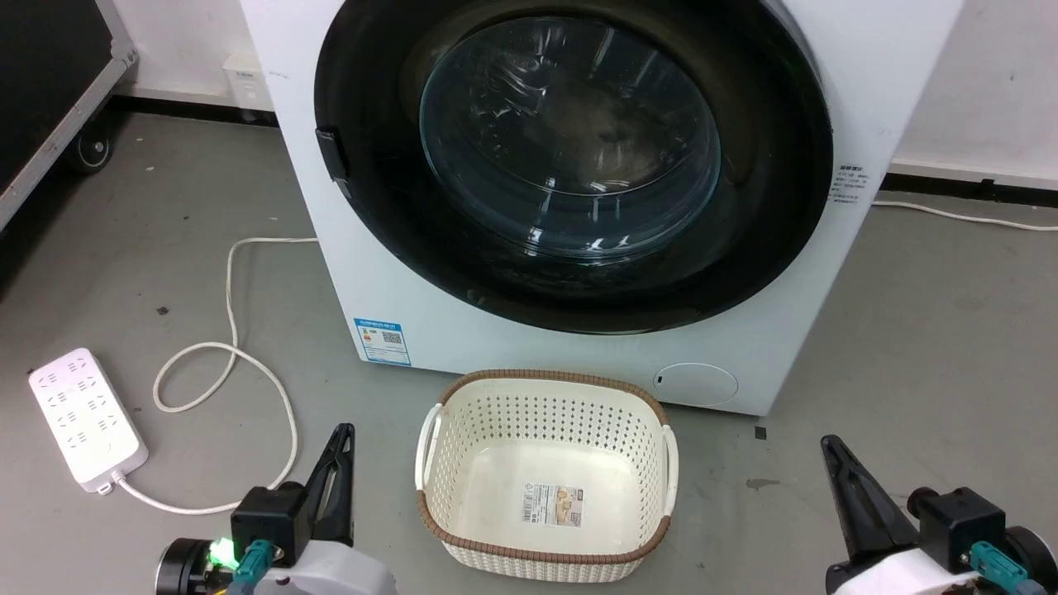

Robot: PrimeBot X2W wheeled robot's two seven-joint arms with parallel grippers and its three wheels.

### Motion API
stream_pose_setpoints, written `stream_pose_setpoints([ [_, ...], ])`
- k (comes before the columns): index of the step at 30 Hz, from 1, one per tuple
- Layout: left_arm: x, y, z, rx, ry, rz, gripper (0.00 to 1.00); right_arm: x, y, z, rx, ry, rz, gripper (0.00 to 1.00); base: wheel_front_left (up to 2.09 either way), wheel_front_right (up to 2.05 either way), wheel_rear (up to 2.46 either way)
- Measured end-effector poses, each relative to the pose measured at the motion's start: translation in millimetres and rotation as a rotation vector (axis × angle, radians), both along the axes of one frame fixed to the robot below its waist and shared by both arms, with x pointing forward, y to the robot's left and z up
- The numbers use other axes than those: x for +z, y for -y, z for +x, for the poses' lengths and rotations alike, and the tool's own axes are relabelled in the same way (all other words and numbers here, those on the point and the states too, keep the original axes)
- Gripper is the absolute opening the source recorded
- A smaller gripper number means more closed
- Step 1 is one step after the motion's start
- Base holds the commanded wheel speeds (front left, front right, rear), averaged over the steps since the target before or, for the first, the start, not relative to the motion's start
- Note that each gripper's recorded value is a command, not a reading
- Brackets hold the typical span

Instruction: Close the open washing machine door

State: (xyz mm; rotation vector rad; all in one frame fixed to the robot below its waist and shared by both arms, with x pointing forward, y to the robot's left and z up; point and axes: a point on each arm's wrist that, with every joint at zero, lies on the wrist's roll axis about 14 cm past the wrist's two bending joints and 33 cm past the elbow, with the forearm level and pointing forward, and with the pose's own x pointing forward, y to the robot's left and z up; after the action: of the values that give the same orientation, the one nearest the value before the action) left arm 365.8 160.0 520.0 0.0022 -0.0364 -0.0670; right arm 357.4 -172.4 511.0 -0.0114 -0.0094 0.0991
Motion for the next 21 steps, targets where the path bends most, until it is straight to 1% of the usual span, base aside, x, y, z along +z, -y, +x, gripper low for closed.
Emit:
stream_pose_setpoints([
  [21, 0.6, -6.6, 1.3, 0.022, -0.021, 0.018, 0.0, 3.0, -3.8, 4.0, 0.011, -0.014, -0.013, 0.0, 0.0, 0.0, 0.0],
])
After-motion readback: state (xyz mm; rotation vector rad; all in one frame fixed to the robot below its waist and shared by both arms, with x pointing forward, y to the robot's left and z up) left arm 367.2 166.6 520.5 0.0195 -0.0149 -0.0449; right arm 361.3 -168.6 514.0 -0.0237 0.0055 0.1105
